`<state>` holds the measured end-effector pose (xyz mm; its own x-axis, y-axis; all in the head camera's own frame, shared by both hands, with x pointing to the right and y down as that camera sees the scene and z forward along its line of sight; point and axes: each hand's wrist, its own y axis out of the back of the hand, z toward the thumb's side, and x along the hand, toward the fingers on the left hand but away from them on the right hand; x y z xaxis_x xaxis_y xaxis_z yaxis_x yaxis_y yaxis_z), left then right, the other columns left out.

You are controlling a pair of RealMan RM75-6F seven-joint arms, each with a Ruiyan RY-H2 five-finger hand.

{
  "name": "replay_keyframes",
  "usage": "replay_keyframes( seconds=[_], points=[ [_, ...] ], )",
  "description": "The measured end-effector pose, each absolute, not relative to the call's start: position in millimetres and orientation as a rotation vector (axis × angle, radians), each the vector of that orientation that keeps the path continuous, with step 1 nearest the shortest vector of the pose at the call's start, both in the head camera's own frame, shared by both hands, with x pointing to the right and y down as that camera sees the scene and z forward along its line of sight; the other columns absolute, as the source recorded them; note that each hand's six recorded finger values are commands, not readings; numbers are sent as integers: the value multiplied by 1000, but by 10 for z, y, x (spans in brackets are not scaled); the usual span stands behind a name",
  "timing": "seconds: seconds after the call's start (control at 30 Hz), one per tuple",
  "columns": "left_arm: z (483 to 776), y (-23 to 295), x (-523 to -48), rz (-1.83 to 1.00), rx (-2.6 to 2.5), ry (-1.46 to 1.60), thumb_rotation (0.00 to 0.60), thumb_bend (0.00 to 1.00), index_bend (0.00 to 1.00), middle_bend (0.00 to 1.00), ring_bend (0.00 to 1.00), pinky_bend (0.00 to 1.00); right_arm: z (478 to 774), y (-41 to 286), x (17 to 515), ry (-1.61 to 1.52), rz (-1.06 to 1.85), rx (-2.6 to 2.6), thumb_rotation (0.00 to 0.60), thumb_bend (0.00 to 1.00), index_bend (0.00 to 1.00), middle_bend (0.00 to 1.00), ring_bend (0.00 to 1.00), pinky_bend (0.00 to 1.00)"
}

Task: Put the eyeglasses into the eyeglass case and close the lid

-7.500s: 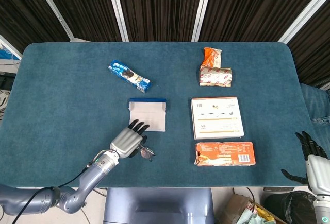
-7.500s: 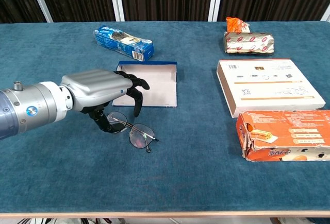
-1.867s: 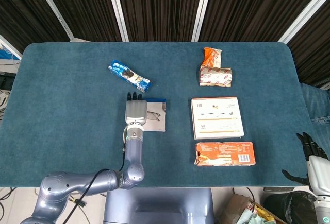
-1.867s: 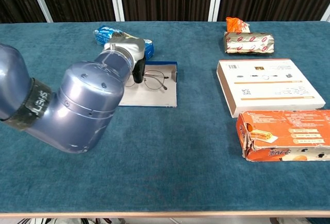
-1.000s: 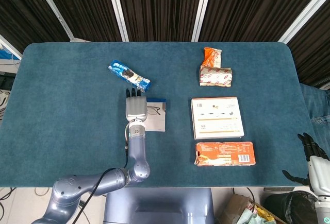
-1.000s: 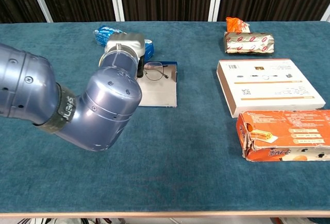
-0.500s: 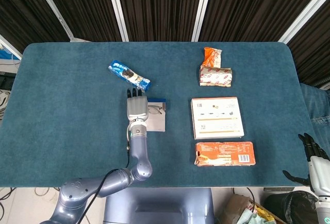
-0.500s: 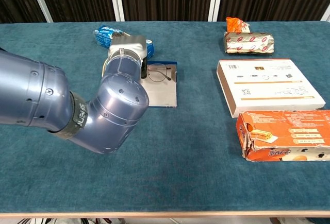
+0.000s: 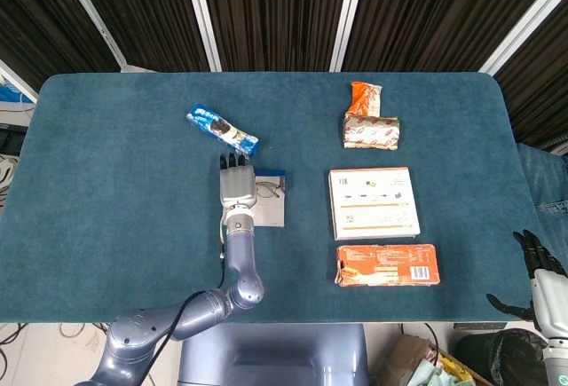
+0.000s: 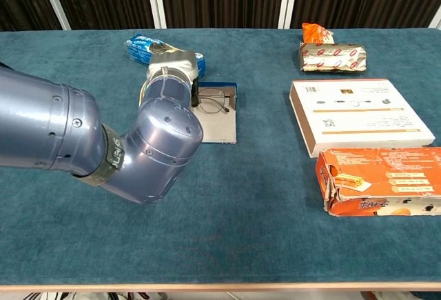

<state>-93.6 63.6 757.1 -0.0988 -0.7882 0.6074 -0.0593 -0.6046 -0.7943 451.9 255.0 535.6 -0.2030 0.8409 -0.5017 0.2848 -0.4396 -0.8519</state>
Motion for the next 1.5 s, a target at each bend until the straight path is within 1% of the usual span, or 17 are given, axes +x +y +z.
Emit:
replay_keyframes(
  seconds=[0.13,0.3,0.4,0.5,0.87,1.07,1.2,1.23,1.33,1.37,1.43,1.5],
  points=[
    [7567,636,-929,-1752,-1640,933,600,456,486,145,0,0,5356,2552,4519,-1316,1683,-1624,600,204,77,36,124,161],
    [7572,646,-913,-1750,-1649,930,600,454,368,140,0,0,5357,2552,4518,-1315,1684,-1625,600,205,77,36,124,161],
    [7568,655,-897,-1745,-1654,928,600,455,335,137,0,0,5355,2552,4518,-1316,1684,-1624,600,204,78,37,124,161],
    [7553,665,-878,-1738,-1657,932,600,454,320,132,0,0,5356,2551,4516,-1315,1683,-1624,600,204,78,37,124,161],
    [7380,716,-842,-1670,-1658,936,600,454,331,129,0,0,5359,2550,4509,-1312,1681,-1627,600,207,78,37,124,161],
    [7223,723,-874,-1628,-1669,933,600,455,338,129,0,0,5365,2553,4507,-1310,1684,-1625,600,209,79,37,124,161],
    [7060,669,-965,-1595,-1654,930,600,454,326,134,0,5,5373,2555,4501,-1306,1687,-1625,600,210,79,37,124,161],
    [7025,650,-1001,-1588,-1643,927,600,454,316,136,0,20,5374,2555,4502,-1306,1688,-1624,600,209,79,37,124,161],
    [6935,614,-1124,-1573,-1611,901,600,455,271,169,1,150,5374,2555,4506,-1310,1691,-1621,600,209,79,37,124,161],
    [6917,613,-1156,-1569,-1608,890,600,455,253,190,15,200,5374,2554,4508,-1312,1692,-1620,600,210,79,37,124,161],
    [6889,649,-1199,-1558,-1621,861,600,457,222,234,67,292,5375,2554,4510,-1312,1694,-1618,600,211,79,37,124,161],
    [6866,718,-1223,-1544,-1650,829,600,463,179,307,175,421,5377,2554,4509,-1311,1694,-1618,600,212,79,37,124,161]
  ],
)
